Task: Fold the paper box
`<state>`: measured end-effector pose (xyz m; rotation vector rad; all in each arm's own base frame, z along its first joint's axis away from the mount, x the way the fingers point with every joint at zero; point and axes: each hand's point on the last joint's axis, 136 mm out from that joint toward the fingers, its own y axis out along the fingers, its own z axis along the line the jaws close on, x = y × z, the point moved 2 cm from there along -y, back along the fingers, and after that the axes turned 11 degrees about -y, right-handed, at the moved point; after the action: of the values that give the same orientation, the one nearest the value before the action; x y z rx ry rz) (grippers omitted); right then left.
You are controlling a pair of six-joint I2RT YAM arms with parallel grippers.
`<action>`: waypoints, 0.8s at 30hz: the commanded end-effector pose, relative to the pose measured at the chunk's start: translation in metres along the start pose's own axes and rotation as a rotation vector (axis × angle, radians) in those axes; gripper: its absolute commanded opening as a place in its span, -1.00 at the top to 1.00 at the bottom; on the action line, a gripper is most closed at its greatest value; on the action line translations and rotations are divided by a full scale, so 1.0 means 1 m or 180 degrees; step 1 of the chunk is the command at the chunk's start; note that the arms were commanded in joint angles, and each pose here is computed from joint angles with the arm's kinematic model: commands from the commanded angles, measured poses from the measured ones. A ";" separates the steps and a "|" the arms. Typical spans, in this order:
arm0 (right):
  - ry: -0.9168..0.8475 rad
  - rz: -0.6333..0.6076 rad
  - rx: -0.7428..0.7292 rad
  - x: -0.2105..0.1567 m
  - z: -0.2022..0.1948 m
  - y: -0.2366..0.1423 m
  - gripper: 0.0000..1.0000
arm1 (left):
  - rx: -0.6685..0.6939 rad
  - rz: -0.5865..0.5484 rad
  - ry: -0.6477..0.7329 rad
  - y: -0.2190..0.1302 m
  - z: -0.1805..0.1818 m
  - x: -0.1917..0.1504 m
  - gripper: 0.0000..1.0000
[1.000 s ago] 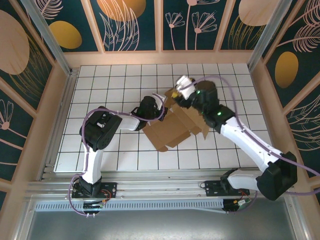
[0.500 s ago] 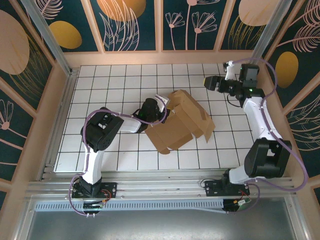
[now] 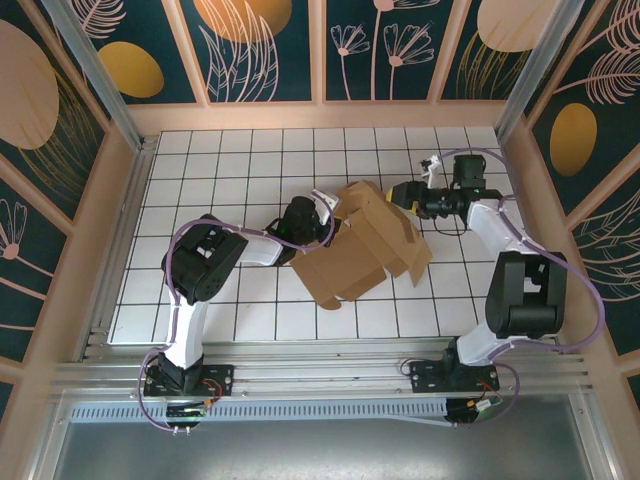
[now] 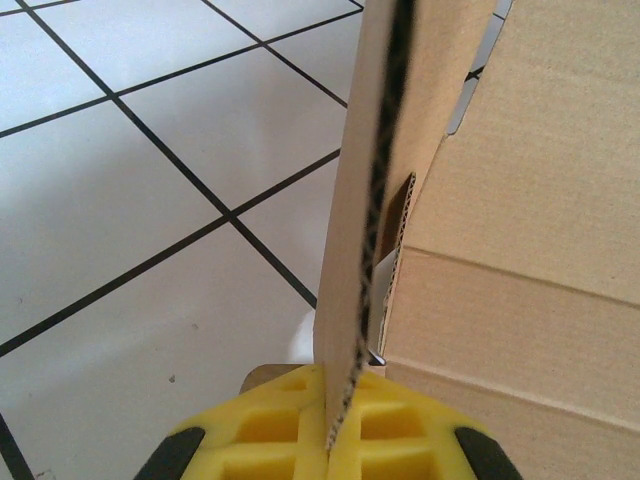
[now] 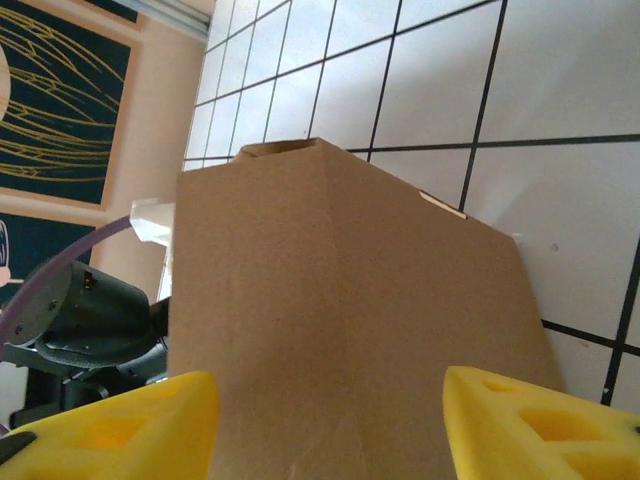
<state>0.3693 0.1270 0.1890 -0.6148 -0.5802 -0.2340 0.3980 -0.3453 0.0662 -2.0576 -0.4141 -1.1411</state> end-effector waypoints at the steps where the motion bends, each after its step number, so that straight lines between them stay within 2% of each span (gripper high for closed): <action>1: 0.0070 0.0090 -0.0008 -0.009 -0.005 0.011 -0.14 | -0.0060 -0.0090 0.0083 0.001 -0.009 0.010 1.00; 5: 0.0082 0.0130 -0.0046 -0.012 -0.009 0.018 -0.06 | -0.0079 -0.0078 0.0162 0.000 -0.012 0.008 1.00; 9: 0.0115 0.0193 -0.0085 -0.016 -0.014 0.022 -0.06 | -0.0094 -0.0166 0.0257 -0.006 -0.015 0.008 0.97; 15: 0.0086 0.0174 -0.0113 -0.017 -0.012 0.021 -0.05 | -0.0186 -0.0366 0.0262 -0.017 -0.022 0.019 0.47; 18: 0.0038 0.0171 -0.0156 -0.019 -0.011 0.021 -0.05 | -0.0341 -0.0385 0.0260 -0.026 -0.030 0.018 0.11; 22: -0.0040 0.0164 -0.0270 -0.019 -0.013 0.019 -0.04 | -0.0436 -0.0502 0.0299 -0.042 -0.039 0.028 -0.16; 24: -0.0086 0.0165 -0.0315 -0.019 -0.013 0.018 -0.03 | -0.0416 -0.0569 0.0359 -0.052 -0.041 0.035 -0.41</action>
<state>0.3701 0.1364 0.1617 -0.6762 -0.5452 -0.2065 0.3682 -0.3386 0.0919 -2.0746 -0.4243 -1.2812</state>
